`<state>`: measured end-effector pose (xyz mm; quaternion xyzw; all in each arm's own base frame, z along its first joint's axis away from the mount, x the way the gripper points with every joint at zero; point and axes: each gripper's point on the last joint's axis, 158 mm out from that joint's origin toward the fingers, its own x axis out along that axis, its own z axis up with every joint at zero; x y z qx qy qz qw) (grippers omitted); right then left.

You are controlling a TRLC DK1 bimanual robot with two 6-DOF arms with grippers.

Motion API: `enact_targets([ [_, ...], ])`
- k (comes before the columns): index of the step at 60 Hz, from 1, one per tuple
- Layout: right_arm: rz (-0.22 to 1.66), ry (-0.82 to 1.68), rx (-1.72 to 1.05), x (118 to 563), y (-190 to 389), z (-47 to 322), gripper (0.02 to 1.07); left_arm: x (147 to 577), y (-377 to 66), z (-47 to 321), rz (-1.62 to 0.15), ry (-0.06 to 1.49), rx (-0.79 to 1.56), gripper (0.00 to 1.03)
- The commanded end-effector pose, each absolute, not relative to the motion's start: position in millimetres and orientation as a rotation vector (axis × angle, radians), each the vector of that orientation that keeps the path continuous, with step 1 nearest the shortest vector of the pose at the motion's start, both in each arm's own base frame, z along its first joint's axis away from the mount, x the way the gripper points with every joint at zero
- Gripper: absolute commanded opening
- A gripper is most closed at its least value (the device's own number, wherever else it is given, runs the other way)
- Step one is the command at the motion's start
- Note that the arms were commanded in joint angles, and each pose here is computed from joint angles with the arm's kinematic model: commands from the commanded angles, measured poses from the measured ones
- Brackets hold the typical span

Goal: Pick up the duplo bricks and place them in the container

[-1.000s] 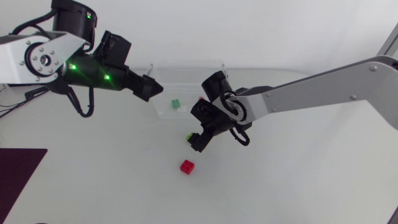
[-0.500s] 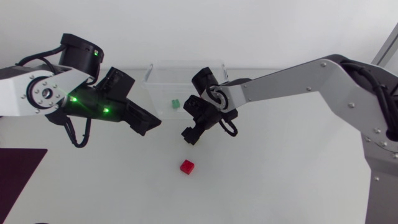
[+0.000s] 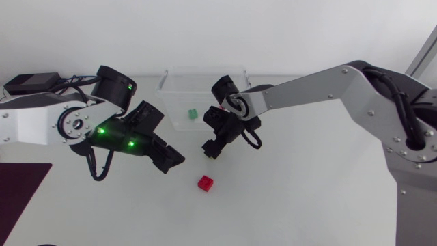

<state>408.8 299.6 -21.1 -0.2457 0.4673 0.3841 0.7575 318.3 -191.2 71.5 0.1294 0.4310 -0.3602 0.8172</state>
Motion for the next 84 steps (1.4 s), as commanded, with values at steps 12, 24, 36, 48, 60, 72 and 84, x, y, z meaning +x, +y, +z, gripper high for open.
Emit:
enact_targets([
  [12, 0.858, 1.110, -0.520, 406, 302, -33, 0.74, 297, -197, 50, -0.821, 0.985, 0.301, 0.98],
  [24, 0.876, 1.145, -0.514, 401, 304, -34, 0.70, 294, -197, 46, -0.821, 1.002, 0.300, 0.98],
  [36, 0.879, 1.185, -0.523, 394, 303, -36, 0.68, 289, -202, 41, -0.833, 1.033, 0.308, 0.98],
  [48, 0.876, 1.223, -0.531, 392, 302, -47, 0.43, 290, -203, 41, -0.834, 1.037, 0.307, 0.98],
  [60, 0.875, 1.233, -0.536, 391, 300, -50, 0.40, 288, -204, 36, -0.836, 1.051, 0.314, 0.98],
  [72, 0.853, 1.219, -0.527, 385, 284, -39, 0.40, 275, -222, 19, -0.856, 1.100, 0.368, 0.98],
  [84, 0.811, 1.166, -0.489, 377, 254, -10, 0.40, 281, -236, 2, -0.824, 1.117, 0.431, 0.98],
])
